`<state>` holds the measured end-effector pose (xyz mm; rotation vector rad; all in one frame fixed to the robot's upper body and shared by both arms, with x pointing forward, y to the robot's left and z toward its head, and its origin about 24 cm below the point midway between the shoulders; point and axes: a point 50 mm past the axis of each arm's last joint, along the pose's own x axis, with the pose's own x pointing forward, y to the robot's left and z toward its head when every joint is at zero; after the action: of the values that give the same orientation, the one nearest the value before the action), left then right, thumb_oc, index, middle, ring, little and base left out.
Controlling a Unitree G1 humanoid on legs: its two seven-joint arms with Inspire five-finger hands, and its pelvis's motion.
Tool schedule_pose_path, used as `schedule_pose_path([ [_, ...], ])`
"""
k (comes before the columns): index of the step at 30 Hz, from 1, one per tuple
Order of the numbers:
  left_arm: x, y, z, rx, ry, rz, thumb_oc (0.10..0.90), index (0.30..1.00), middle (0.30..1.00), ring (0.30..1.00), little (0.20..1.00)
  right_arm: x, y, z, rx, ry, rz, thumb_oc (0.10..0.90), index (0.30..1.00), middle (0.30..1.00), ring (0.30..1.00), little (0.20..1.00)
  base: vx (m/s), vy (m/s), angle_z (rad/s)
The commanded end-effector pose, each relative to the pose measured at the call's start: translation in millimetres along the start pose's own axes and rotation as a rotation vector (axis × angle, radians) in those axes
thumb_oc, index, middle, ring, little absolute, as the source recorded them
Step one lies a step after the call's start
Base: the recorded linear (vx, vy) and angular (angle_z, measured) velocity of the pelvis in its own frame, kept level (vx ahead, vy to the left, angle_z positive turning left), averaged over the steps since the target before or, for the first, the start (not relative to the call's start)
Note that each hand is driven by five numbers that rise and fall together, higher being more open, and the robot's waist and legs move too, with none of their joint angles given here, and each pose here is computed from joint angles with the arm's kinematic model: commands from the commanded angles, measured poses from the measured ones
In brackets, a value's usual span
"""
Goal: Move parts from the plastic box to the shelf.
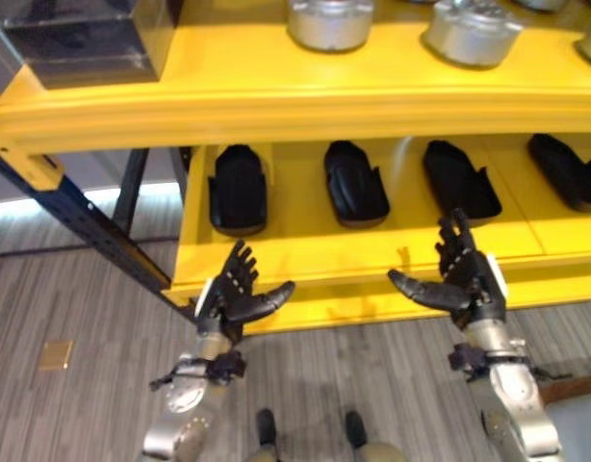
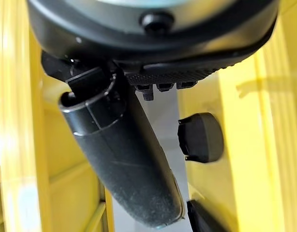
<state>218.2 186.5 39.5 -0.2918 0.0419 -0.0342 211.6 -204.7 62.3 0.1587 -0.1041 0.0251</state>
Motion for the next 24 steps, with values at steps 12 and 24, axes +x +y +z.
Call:
schedule_pose_path([
  [12,4,-1,-4,0.003,-0.068,-0.018,0.9,1.0,1.0,1.0,1.0,-8,-3,-11,0.044,0.009,0.06,0.9,1.0,1.0,1.0,1.0,0.0,0.0,0.0],
  [24,3,0,-3,0.036,-0.079,-0.006,0.9,1.0,1.0,1.0,1.0,-12,-5,-12,0.04,0.014,0.052,0.9,1.0,1.0,1.0,1.0,0.0,-0.001,0.02],
])
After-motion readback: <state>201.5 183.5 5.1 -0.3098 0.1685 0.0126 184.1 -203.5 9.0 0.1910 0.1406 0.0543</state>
